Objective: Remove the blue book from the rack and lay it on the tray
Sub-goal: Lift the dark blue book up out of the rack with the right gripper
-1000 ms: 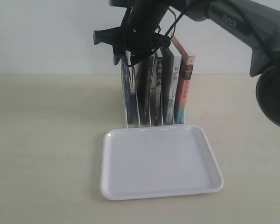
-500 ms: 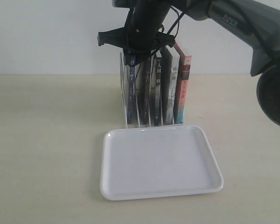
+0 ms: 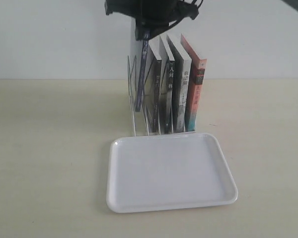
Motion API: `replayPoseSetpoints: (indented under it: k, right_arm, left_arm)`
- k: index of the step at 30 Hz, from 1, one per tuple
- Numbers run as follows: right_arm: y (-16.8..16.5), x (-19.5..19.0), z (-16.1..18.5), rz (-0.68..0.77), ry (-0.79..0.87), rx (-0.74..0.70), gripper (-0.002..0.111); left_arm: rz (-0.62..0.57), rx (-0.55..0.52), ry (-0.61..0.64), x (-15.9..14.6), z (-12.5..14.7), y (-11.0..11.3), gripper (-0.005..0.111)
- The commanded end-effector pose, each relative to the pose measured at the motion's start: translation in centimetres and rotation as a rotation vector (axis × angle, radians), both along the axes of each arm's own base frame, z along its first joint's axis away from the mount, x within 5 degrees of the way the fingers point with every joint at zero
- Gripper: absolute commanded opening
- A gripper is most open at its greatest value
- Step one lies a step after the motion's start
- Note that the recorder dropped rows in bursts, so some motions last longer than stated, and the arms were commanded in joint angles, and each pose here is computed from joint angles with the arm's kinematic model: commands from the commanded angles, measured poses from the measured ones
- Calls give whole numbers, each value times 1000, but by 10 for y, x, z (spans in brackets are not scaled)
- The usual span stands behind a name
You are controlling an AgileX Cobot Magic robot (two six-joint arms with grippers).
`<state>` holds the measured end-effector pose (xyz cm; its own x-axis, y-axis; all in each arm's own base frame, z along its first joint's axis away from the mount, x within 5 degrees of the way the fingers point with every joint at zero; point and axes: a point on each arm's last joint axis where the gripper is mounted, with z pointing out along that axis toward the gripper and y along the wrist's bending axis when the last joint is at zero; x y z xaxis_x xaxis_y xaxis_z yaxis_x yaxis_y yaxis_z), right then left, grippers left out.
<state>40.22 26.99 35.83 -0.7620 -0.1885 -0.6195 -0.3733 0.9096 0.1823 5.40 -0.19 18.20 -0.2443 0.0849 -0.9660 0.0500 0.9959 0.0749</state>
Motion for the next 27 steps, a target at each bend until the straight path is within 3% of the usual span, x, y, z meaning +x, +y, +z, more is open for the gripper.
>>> replayPoseSetpoints:
  k: [1,16,27]
  right_arm:
    - [-10,-14,38,6,-88,44,0]
    - [-14,-19,41,22,-79,0,0]
    - [-41,-59,105,48,-199,43,0]
  left_arm:
    - [1,1,-19,0,2,0,5]
    - [1,1,-19,0,2,0,5]
    - [1,1,-19,0,2,0,5]
